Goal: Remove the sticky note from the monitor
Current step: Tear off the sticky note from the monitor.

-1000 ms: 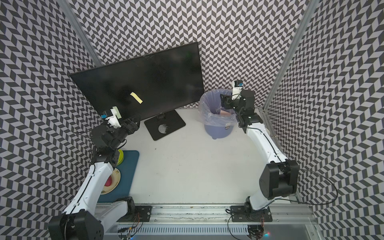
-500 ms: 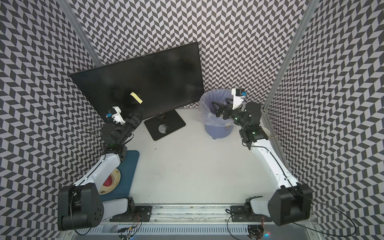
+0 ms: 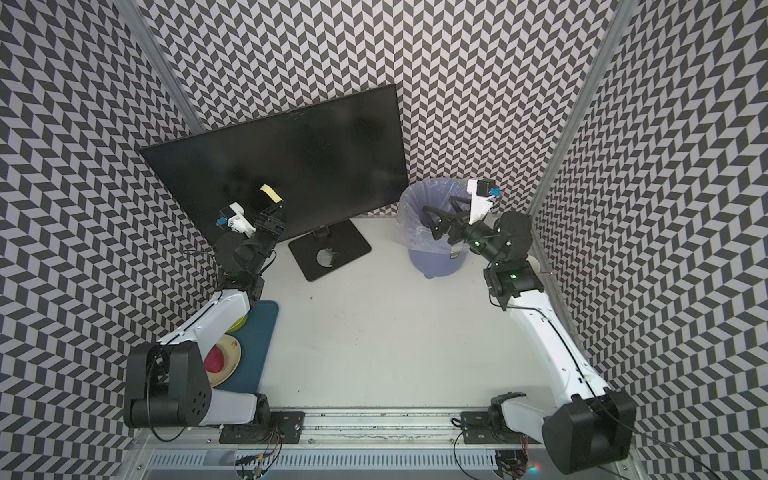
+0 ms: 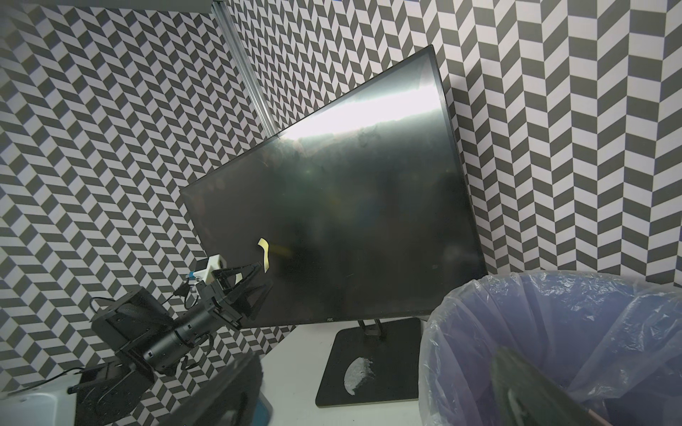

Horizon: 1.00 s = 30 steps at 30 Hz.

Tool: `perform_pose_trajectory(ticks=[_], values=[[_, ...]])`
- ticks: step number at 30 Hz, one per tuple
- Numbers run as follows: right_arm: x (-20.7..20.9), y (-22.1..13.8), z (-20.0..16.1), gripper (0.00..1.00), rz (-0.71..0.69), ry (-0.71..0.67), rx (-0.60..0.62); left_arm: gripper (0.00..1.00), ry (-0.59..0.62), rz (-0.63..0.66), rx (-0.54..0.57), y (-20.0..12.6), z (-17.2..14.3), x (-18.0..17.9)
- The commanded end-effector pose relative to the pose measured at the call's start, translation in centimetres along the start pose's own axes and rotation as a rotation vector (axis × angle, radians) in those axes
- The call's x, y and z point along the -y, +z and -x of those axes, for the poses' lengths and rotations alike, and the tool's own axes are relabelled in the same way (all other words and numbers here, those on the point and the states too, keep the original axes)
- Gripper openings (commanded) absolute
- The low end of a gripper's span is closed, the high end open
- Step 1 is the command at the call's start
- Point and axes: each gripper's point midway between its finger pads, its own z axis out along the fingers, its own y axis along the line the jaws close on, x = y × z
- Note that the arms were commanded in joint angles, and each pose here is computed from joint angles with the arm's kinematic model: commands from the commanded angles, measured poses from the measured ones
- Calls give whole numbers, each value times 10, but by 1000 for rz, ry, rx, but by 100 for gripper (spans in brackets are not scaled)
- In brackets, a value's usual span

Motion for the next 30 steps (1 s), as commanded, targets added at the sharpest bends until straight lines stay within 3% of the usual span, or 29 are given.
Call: perform_pose_trajectory(ticks=[1, 13, 21, 30], values=[[-13, -6, 17, 99, 23, -40, 50, 64, 11, -14, 43, 8, 14, 11], [-14, -6, 17, 99, 28, -39, 53, 40, 2, -39, -1, 34, 11, 11], [-16, -8, 17, 99, 38, -36, 56, 1, 6, -74, -12, 34, 13, 20], [-18, -6, 14, 99, 62, -23, 50, 0, 40, -74, -24, 15, 10, 25]])
